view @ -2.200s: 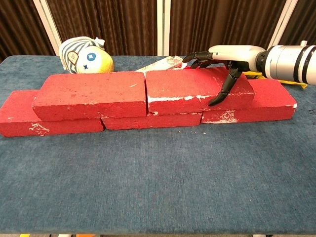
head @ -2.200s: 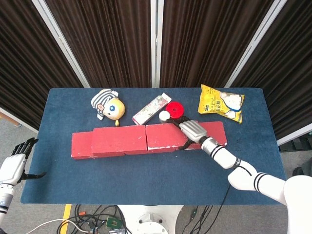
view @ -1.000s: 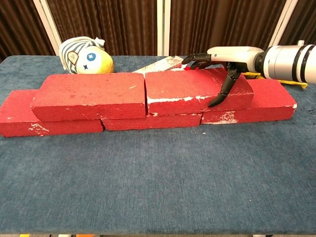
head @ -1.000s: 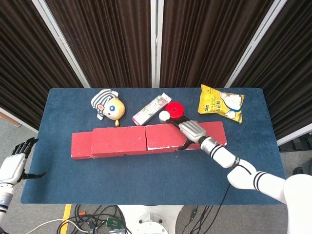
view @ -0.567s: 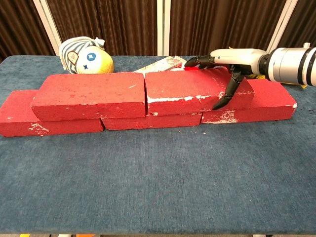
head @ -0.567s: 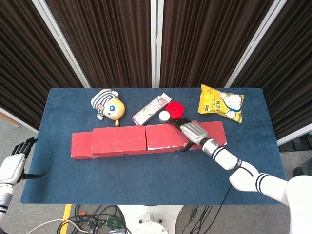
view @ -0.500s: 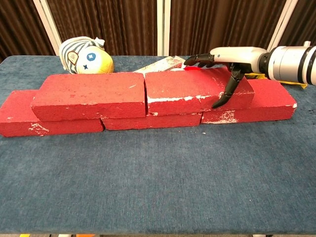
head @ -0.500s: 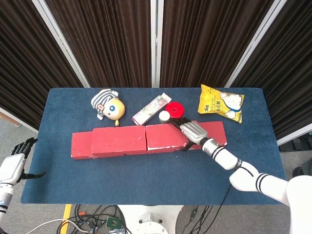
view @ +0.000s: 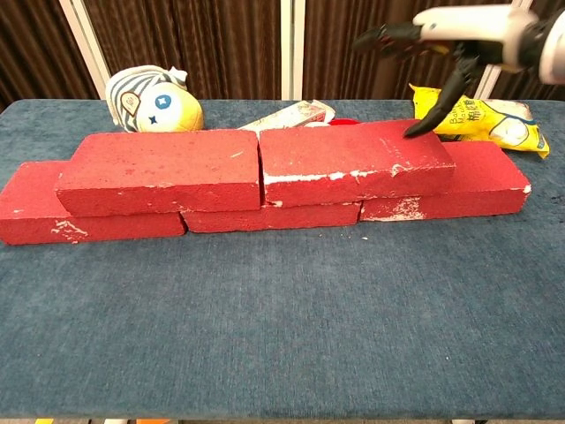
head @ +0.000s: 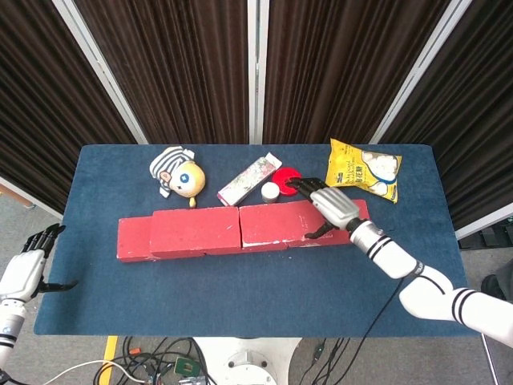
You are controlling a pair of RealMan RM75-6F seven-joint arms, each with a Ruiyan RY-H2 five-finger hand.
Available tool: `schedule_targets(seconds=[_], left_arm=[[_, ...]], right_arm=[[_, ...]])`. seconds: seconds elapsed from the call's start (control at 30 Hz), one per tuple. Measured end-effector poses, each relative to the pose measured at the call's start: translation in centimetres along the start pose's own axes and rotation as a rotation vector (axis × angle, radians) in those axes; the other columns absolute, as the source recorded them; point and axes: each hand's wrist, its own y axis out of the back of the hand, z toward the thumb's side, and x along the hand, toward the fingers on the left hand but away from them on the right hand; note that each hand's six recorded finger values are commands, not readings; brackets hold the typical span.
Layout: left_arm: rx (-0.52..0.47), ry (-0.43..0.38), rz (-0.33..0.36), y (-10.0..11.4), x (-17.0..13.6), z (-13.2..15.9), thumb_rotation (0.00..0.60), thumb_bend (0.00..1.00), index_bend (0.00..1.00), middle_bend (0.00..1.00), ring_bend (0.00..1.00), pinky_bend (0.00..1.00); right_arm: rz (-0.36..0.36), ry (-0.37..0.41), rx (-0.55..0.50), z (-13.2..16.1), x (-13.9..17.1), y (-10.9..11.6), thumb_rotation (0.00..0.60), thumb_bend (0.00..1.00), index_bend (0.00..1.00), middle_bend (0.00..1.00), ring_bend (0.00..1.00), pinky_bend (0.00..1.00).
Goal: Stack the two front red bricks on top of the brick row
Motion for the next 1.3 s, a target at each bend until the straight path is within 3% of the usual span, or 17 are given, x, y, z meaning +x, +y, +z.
schedule_targets(seconds=[0.3,0.6,0.9,1.3], left_arm=[[0.002,-0.003,-0.007,-0.2,0.1,0.3,0.600,0.00,0.00,0.00,0.00,0.00],[0.006,-0.001,-0.006,-0.1,0.1,0.4,0.600,0.00,0.00,0.00,0.00,0.00],[0.006,0.005,-0.007,0.0,0.0,0.2,0.600,0.00,0.00,0.00,0.00,0.00],[0.003,0.006,-0.009,-0.1,-0.1,0.0,0.600,0.00,0.00,0.00,0.00,0.00]], right_arm=[[-0.070,-0.153,0.042,-5.4,1.8,2.0,0.600,0.01,0.00,0.00,0.00,0.00],[-0.046,-0.278,0.105,-10.0,1.3,0.3,0.600,0.04,0.00,0.00,0.00,0.00],[-0.008,-0.294,0.108,-10.5,-0.2,-2.3,0.600,0.04,0.00,0.00,0.00,0.00],[0.008,-0.271,0.087,-9.6,-0.9,-3.4,0.600,0.04,0.00,0.00,0.00,0.00]])
